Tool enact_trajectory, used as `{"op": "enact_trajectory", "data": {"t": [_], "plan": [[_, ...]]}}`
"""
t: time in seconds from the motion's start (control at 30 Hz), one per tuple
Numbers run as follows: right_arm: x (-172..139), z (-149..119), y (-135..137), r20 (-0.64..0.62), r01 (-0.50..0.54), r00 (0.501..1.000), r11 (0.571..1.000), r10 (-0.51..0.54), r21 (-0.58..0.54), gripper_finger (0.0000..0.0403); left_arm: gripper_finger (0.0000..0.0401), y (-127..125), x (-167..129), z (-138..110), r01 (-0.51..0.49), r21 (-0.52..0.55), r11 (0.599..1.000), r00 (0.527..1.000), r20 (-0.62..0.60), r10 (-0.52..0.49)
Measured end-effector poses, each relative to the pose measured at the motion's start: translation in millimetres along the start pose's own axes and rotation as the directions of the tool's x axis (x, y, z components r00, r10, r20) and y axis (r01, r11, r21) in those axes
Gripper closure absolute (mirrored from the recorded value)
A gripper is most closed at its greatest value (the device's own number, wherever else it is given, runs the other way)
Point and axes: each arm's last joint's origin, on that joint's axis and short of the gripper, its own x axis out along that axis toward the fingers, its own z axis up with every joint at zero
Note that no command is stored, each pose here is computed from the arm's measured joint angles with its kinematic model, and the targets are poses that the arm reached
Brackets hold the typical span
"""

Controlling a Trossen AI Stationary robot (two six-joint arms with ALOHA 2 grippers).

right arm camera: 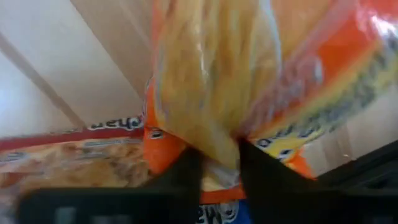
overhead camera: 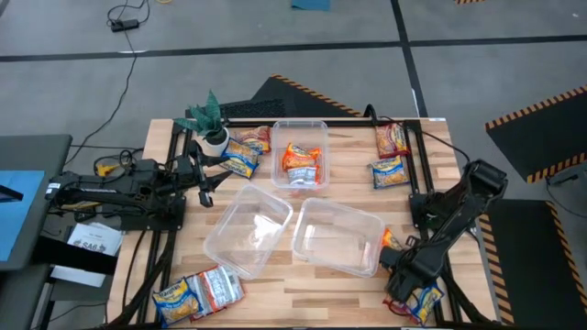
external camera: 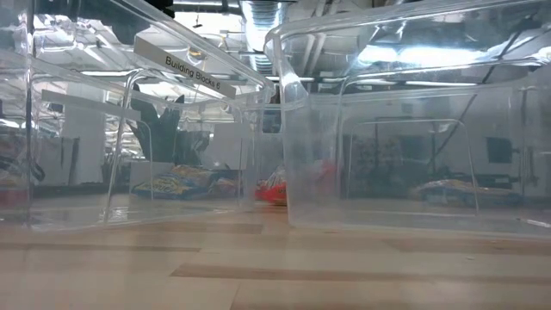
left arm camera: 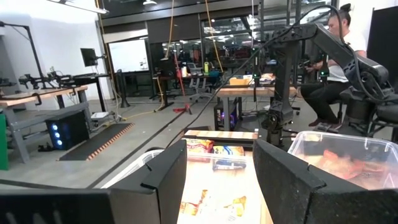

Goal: Sort Maruchan noodles
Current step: Put the noodle pack into the top transparent bin

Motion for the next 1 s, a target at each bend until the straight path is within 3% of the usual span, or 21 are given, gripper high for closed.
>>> {"op": "enact_trajectory", "data": {"t": [0.1, 0.3, 0.47, 0.6, 0.7, 0.83, 0.93, 1.0], "plan": [[0, 0, -1, -0.013, 0.007, 1.0, 1.0, -0.007, -0.026, 0.0382, 0.0226, 0, 0, 0, 0.0, 0.0, 1.0, 1.0, 0.001, 0.0], [-22, -4, -15, -0.032, -0.048, 0.998, 0.998, 0.047, -0.037, 0.0395, 0.0226, 0, 0, 1, -0.001, -0.002, 1.0, 1.0, 0.005, 0.001], [-53, -11, -34, -0.014, -0.167, 0.986, 0.984, 0.167, -0.059, 0.0397, 0.0226, 0, 0, 1, -0.001, -0.003, 1.0, 1.0, 0.008, 0.001], [-78, -16, -50, 0.01, -0.314, 0.949, 0.945, 0.317, -0.092, 0.0397, 0.0226, 0, 0, 1, -0.001, 0.006, 1.0, 1.0, 0.009, 0.001], [-99, -19, -56, 0.035, -0.494, 0.867, 0.866, 0.497, -0.077, 0.0398, 0.0226, 0, 0, 1, -0.001, 0.011, 1.0, 1.0, 0.009, 0.001], [-131, -22, -62, 0.091, -0.743, 0.66, 0.666, 0.746, -0.064, 0.0398, 0.0226, 0, 0, 1, -0.001, 0.012, 1.0, 1.0, 0.009, 0.001], [-151, -22, -66, 0.188, -0.851, 0.499, 0.52, 0.846, -0.079, 0.0398, 0.0226, 0, 0, 1, -0.001, 0.013, 1.0, 1.0, 0.009, 0.001], [-157, -21, -72, 0.242, -0.847, 0.485, 0.52, 0.84, -0.107, 0.0398, 0.0226, 0, 0, 1, -0.001, 0.013, 1.0, 1.0, 0.009, 0.001]]}}
